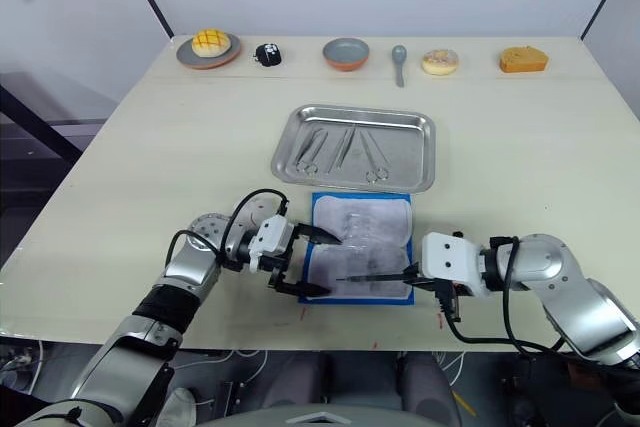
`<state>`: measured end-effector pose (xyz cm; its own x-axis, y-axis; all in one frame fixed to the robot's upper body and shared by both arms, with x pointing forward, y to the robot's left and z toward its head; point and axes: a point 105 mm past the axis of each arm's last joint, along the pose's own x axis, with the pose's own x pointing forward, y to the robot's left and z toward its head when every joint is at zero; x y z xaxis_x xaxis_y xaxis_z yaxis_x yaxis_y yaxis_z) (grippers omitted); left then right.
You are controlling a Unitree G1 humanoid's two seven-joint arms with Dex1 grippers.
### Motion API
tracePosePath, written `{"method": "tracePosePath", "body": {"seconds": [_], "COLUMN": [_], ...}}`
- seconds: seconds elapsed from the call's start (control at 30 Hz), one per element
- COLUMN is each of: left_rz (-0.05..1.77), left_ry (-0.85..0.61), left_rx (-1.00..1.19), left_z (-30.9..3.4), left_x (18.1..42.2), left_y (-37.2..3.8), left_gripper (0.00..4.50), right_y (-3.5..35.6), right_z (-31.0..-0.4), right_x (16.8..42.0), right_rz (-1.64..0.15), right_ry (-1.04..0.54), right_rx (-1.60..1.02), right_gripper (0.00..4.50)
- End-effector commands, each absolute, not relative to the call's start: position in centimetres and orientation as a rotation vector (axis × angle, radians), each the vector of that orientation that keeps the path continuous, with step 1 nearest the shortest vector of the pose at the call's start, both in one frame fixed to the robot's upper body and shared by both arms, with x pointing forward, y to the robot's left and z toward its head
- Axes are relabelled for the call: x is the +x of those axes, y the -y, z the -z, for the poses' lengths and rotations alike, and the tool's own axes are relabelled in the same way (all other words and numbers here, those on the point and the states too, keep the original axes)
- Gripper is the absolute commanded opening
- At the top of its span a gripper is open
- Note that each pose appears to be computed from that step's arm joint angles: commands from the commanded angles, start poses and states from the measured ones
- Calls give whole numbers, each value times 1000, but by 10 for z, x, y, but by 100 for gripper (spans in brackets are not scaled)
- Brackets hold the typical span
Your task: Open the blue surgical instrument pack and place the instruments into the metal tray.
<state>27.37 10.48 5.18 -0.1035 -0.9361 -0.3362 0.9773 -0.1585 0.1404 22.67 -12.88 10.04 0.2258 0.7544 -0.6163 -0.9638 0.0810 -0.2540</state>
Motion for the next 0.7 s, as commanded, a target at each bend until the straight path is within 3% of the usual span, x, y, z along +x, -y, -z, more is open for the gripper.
{"method": "tracePosePath", "body": {"seconds": [0.03,0.47,0.7], "left_rz": [1725,1720,1714], "left_ry": [-339,-321,-323], "left_rx": [366,353,353], "left_z": [-11,-10,-8], "left_x": [255,256,257], "left_y": [-109,-105,-105], "left_gripper": [450,450,450], "right_y": [141,188,197], "right_z": [-121,-146,-167], "right_x": [232,217,229], "right_rz": [-1281,-1226,-1112], "right_ry": [-302,-316,-234], "right_rx": [-739,-653,-511], "right_gripper": [1,1,1]}}
